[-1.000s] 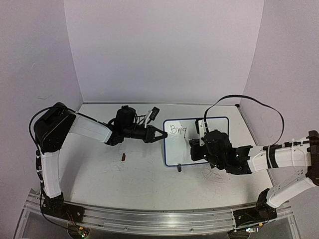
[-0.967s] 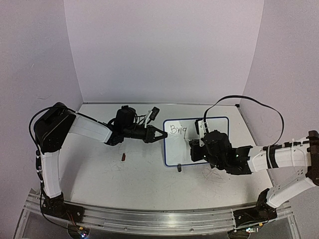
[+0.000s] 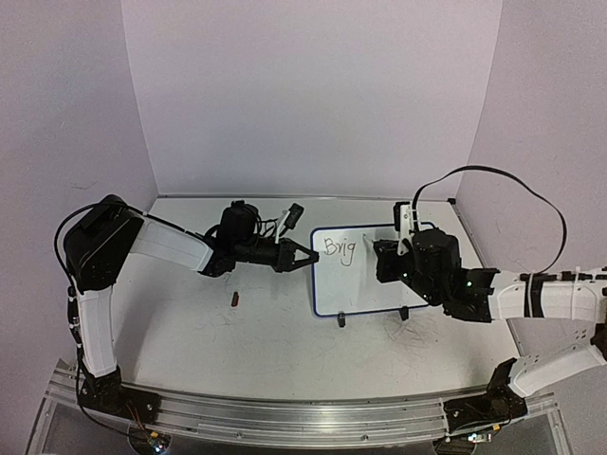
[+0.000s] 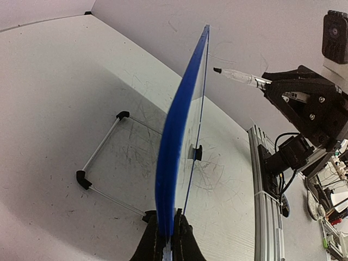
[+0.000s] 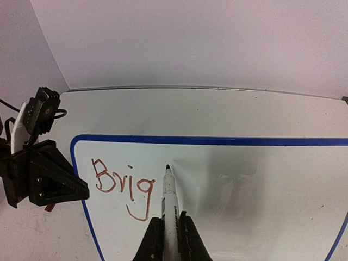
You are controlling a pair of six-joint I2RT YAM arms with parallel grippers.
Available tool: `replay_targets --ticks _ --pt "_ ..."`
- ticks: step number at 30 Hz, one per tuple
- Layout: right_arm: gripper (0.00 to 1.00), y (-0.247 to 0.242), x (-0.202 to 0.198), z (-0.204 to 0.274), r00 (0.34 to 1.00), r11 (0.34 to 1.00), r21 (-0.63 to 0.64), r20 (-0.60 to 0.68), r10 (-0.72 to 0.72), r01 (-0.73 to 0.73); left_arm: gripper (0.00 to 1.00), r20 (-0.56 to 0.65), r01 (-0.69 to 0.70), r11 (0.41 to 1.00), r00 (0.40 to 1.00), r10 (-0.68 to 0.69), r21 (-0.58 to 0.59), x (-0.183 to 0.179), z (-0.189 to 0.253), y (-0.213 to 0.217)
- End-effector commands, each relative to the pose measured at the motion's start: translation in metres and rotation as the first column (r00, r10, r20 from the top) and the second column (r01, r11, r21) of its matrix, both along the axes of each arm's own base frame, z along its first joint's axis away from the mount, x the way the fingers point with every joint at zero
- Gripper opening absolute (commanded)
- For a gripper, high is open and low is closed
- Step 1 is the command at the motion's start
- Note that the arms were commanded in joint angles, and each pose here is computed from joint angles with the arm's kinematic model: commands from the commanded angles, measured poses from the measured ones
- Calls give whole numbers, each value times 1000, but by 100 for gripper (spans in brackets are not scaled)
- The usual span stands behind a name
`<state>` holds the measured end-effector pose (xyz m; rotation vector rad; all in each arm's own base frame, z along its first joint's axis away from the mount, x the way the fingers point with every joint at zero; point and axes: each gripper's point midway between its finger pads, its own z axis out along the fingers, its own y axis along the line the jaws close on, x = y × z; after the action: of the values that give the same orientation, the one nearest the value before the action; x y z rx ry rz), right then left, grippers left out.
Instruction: Write a sentence on the whiteboard
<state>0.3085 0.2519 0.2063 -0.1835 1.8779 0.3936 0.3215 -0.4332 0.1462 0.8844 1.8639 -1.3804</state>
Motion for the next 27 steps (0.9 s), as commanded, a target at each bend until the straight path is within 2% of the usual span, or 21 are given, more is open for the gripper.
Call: replay_targets --ticks 1,14,27 --pt "0 15 8 21 998 999 11 51 30 -30 0 -31 -53 996 998 56 73 5 -15 9" --pt "0 10 17 23 997 1000 -9 75 -15 15 0 -32 -51 996 998 54 72 6 -14 8" --pt "0 8 17 10 999 999 -29 46 -21 22 0 -27 -53 996 998 55 74 5 -14 9"
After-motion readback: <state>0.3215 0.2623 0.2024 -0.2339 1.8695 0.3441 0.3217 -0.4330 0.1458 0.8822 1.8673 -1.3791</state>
